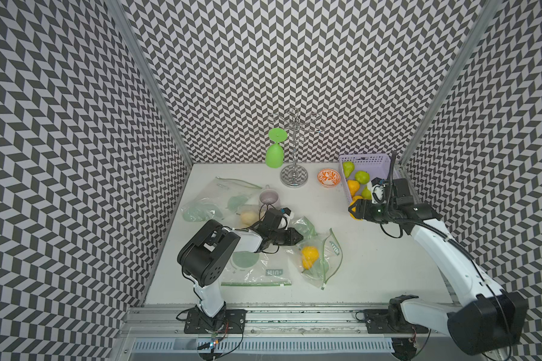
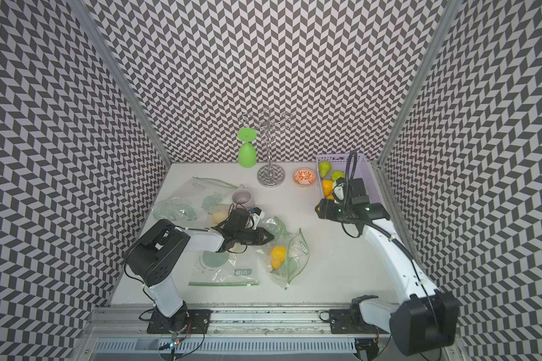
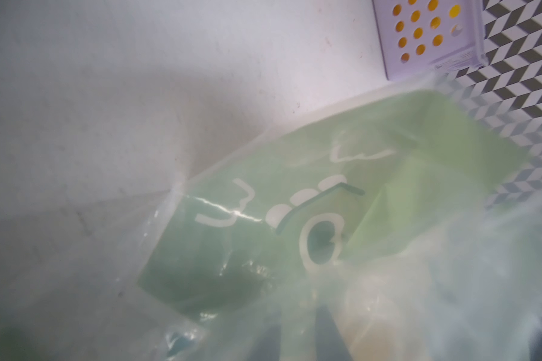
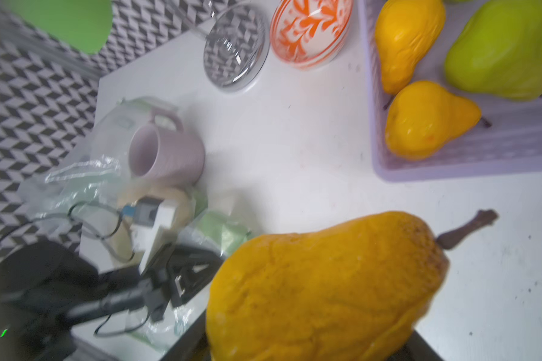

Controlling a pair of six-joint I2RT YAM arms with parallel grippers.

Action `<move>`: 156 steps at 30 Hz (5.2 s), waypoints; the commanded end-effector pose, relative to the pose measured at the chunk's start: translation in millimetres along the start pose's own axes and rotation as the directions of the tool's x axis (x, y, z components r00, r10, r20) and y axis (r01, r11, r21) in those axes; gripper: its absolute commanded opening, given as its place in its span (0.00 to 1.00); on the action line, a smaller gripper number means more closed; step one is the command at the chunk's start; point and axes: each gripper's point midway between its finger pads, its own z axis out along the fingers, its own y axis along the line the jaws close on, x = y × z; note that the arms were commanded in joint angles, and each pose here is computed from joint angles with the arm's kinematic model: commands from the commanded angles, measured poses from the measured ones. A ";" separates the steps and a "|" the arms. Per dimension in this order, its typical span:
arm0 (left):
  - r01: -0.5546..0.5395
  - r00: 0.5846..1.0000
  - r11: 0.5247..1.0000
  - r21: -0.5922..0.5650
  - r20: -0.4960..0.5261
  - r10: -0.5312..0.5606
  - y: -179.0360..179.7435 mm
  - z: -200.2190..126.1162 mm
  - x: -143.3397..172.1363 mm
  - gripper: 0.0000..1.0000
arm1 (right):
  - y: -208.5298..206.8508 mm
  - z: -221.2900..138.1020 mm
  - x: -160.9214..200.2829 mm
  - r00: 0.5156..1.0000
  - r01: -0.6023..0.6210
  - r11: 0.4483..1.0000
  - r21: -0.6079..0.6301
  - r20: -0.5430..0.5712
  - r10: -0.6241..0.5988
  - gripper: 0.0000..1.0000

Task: Open the zip-top bag and take out the pear
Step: Place the pear in the basket, then pick up the pear from the zipper food storage bag, then place the pear in the basket, then pick up the zipper food storage bag at the center of the board.

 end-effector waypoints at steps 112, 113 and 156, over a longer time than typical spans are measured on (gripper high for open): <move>-0.104 0.985 0.994 0.042 0.142 0.097 -47.7 8.5 -96.0 0.39 | -47.9 -49.5 -35.4 0.936 -0.147 0.988 0.041 0.328 0.126 0.59; -0.115 0.981 0.990 0.079 0.165 0.101 -62.9 1.9 -102.8 0.46 | -58.5 -41.8 -49.8 0.926 -0.167 0.985 0.049 0.351 0.139 0.59; 0.091 0.913 0.995 -0.046 0.402 -0.065 -15.0 -212.2 9.2 0.79 | 213.4 -0.8 286.3 0.883 0.192 0.733 -0.653 -0.211 -0.420 0.85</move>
